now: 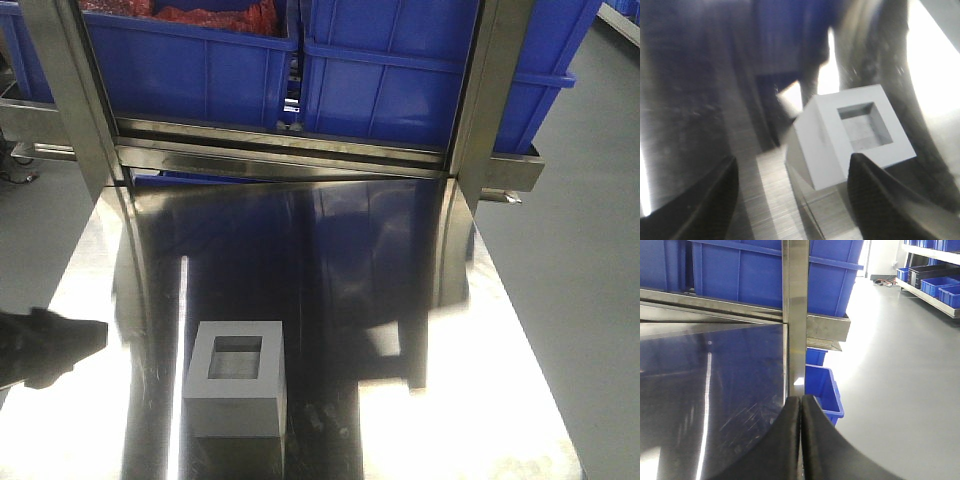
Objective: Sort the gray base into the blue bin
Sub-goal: 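Reach the left gripper down over the gray hollow block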
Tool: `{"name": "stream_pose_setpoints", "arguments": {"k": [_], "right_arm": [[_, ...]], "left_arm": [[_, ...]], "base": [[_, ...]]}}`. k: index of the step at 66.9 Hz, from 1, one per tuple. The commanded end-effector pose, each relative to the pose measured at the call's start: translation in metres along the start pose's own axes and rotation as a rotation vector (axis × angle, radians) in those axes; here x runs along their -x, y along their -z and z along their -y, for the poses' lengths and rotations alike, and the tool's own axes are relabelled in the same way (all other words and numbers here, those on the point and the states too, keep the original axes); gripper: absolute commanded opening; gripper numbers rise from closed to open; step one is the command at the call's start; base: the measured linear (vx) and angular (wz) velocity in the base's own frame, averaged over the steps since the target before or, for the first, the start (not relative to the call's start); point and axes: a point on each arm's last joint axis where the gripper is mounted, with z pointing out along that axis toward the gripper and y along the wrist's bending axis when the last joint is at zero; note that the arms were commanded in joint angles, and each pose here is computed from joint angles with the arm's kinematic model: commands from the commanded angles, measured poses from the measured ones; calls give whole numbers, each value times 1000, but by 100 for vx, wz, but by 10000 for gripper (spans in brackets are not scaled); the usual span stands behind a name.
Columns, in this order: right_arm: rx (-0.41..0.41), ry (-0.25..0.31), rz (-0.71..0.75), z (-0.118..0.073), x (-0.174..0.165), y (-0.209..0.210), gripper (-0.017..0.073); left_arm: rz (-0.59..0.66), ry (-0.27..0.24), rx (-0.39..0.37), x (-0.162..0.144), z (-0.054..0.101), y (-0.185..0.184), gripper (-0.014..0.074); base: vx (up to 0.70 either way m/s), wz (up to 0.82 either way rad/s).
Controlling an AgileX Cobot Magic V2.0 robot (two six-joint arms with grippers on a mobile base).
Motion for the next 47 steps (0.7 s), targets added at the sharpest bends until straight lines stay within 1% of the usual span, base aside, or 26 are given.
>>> {"name": "stream_pose_setpoints", "arguments": {"k": [1, 6, 9, 15, 18, 23, 25, 29, 31, 33, 38, 41, 47], "right_arm": [[-4, 20, 84, 0, 6, 0, -5], [-4, 20, 82, 0, 6, 0, -5], [-4, 20, 82, 0, 6, 0, -5], [-4, 20, 82, 0, 6, 0, -5], [-4, 20, 82, 0, 6, 0, -5], [-4, 20, 82, 0, 6, 0, -5], [-4, 20, 82, 0, 6, 0, -5], [-4, 20, 82, 0, 6, 0, -5], [-4, 20, 82, 0, 6, 0, -5], [-4, 20, 82, 0, 6, 0, -5], [-4, 20, 82, 0, 6, 0, -5], [-4, 20, 82, 0, 6, 0, -5], [-4, 20, 82, 0, 6, 0, -5]], "left_arm": [[26, -21, -59, 22, 13, -10, 459], [5, -48, -90, 30, 24, -24, 459], [-12, -67, -112, 33, 34, -34, 459], [-46, -102, -116, 37, 49, -51, 459], [-71, -116, -101, 39, 55, -61, 459], [-121, -137, -49, 43, 61, -74, 459], [-144, -141, -15, 45, 63, -80, 459], [-176, -138, 54, 47, 63, -86, 459], [-190, -136, 75, 48, 64, -89, 459], [-201, -126, 111, 49, 63, -91, 459], [-227, -106, 169, 51, 63, -95, 459], [-229, -81, 188, 51, 62, -96, 459], [-240, -59, 188, 50, 62, -101, 459]], "base": [[0, 0], [0, 0], [0, 0], [0, 0], [0, 0], [0, 0], [0, 0], [0, 0], [0, 0], [0, 0], [0, 0], [0, 0], [0, 0]]}}
